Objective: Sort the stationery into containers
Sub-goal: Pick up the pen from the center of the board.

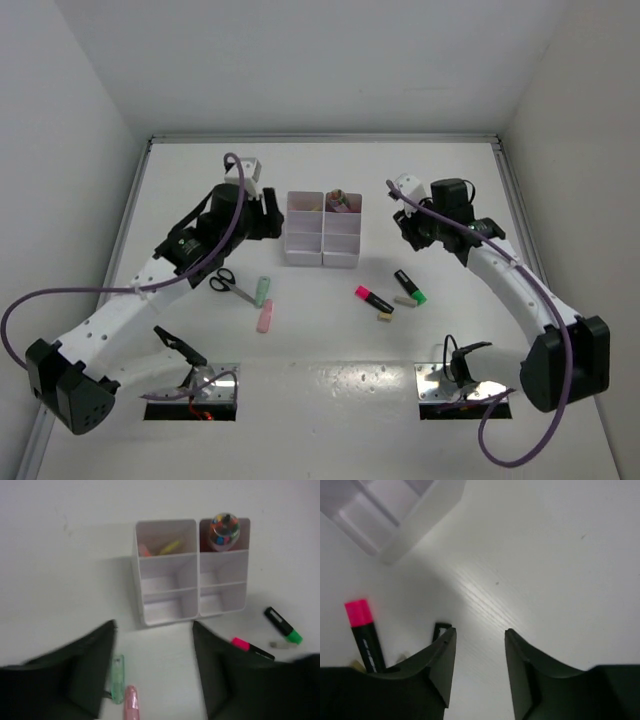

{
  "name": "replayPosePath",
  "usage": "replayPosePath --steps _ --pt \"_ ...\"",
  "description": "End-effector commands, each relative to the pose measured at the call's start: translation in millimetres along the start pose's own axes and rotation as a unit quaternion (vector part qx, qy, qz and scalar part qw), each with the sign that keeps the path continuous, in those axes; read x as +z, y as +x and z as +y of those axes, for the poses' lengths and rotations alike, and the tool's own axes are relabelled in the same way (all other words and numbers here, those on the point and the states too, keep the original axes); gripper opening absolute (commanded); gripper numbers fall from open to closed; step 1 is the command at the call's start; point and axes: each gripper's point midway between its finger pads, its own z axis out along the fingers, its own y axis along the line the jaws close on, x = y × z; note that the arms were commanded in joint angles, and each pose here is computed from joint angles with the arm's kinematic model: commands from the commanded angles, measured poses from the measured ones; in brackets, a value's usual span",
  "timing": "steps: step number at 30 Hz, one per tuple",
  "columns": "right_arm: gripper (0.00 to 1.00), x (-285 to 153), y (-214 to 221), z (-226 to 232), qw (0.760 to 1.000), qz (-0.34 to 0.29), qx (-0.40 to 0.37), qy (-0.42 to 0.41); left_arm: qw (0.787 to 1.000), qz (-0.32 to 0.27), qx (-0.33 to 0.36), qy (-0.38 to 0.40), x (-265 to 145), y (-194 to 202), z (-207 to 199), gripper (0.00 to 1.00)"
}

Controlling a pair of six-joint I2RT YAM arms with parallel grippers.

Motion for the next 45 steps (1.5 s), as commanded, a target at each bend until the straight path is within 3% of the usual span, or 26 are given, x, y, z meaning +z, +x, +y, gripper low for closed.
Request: replayPosePath --steps 1,3,5,7,8,12,28,45 --pt "0.46 6 41 -6 0.993 0.115 -0.003 0.001 0.999 0.022 0.031 0.04 -15 27 6 0.41" --pt "0.56 13 56 1 0.989 0.146 0.008 -0.014 0.998 0.018 0.035 0.047 -17 32 7 0.29" --pt "0.59 22 67 12 0.984 0.173 0.004 -0.035 0.998 0.018 0.041 0.052 -18 36 7 0.32" --pt "0.61 27 74 15 0.982 0.185 0.016 -0.039 0.997 0.009 0.044 0.056 -23 31 7 0.58" --pt "0.61 31 80 17 0.979 0.197 0.018 -0.044 0.998 0.006 0.044 0.046 -23 33 11 0.8" --pt "0.61 37 93 25 0.974 0.218 0.033 -0.058 0.999 -0.004 0.043 0.033 -28 33 18 0.91" --pt "0.55 54 116 56 0.958 0.256 0.056 -0.113 0.998 -0.01 0.036 0.045 -33 32 16 0.93" --pt "0.48 69 134 58 0.951 0.299 0.032 -0.078 0.998 -0.008 0.037 0.049 -34 32 14 0.93"
